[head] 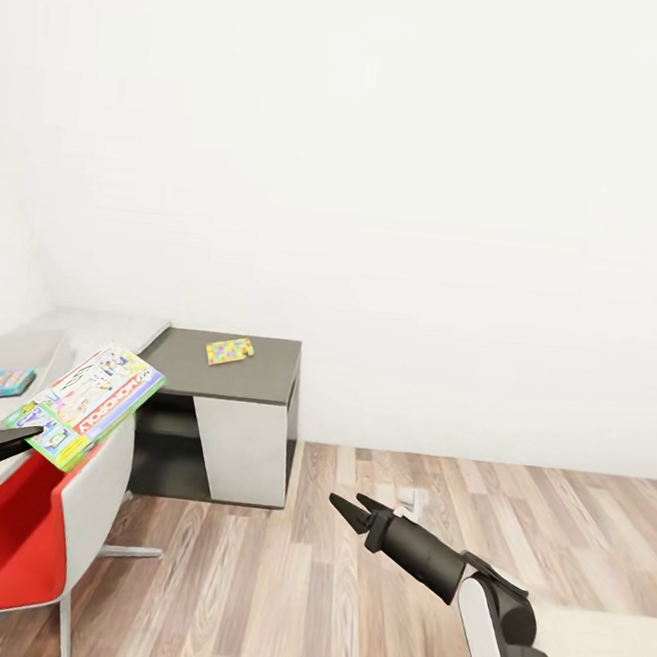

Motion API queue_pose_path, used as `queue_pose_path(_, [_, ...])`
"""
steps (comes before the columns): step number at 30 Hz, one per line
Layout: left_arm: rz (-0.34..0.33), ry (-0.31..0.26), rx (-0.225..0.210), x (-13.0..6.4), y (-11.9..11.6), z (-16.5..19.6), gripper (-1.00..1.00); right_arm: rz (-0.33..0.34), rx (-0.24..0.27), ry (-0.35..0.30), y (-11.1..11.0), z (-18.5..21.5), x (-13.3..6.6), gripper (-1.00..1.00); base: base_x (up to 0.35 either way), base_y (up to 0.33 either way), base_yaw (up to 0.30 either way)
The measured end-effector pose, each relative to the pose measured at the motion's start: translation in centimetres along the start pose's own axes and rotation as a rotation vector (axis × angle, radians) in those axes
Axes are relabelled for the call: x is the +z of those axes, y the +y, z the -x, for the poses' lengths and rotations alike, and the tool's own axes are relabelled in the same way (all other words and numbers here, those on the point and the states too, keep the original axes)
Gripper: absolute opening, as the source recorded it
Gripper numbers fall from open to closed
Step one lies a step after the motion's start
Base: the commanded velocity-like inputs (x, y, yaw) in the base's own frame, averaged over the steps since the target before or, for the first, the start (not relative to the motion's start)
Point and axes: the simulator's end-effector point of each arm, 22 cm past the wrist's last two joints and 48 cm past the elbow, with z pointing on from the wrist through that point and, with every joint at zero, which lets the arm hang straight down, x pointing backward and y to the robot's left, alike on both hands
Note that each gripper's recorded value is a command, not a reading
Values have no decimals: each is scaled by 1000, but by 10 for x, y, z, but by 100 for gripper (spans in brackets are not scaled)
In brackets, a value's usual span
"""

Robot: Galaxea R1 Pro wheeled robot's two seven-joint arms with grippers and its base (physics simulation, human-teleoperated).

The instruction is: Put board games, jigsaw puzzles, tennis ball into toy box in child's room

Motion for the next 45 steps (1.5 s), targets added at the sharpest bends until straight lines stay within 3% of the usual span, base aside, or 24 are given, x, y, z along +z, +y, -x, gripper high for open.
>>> queue_pose_path(21, [8,4,-17,2,9,-2,-100,-30,9,19,-10,-9,4,100,105,-3,105])
queue_pose_path(37, [15,9,-26,3,15,-5,-100,-72,18,26,-19,-13,8,100,304,-32,243])
queue_pose_path(45, [15,10,-28,4,16,-5,-100,-11,-13,68,9,-23,21,100,331,-63,168])
